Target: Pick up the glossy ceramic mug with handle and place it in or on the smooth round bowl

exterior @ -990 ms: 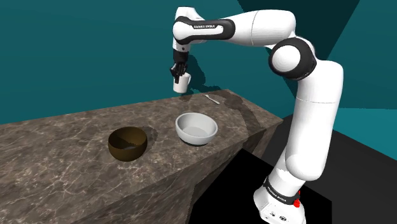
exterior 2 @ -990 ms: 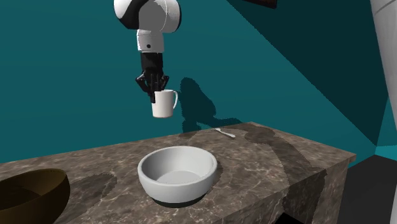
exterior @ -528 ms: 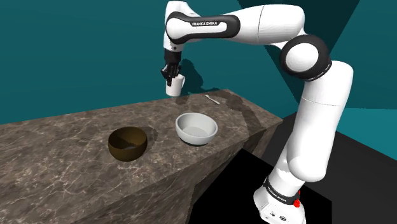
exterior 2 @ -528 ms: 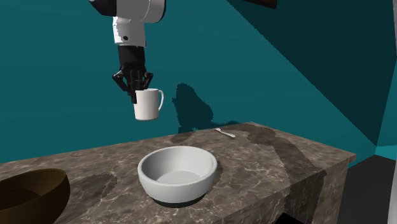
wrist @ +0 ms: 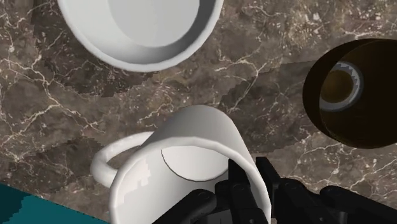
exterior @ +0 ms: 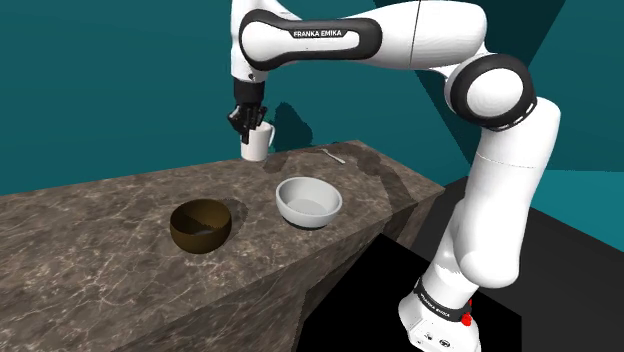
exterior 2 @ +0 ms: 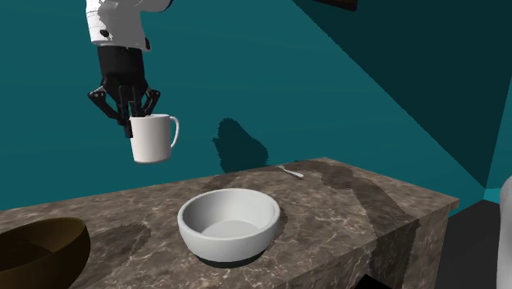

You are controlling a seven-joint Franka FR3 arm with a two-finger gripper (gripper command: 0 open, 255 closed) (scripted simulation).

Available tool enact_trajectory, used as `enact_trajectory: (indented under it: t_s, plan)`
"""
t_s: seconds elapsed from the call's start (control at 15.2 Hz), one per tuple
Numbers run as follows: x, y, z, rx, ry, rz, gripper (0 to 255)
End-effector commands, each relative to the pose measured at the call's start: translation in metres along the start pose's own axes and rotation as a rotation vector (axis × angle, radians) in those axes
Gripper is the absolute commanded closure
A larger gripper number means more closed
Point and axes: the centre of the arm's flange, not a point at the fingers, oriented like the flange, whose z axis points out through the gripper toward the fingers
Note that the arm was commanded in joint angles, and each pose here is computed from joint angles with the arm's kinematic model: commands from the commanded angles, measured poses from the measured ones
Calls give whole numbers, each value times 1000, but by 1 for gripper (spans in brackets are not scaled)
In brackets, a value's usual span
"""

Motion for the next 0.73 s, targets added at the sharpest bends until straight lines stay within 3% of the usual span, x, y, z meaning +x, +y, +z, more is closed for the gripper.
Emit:
enact_trajectory:
  t_s: [0.0, 0.66]
  plan:
    - [-5, -24, -4, 0, 1, 2, 255]
    - [-22, -154, -21, 0, 1, 2, 255]
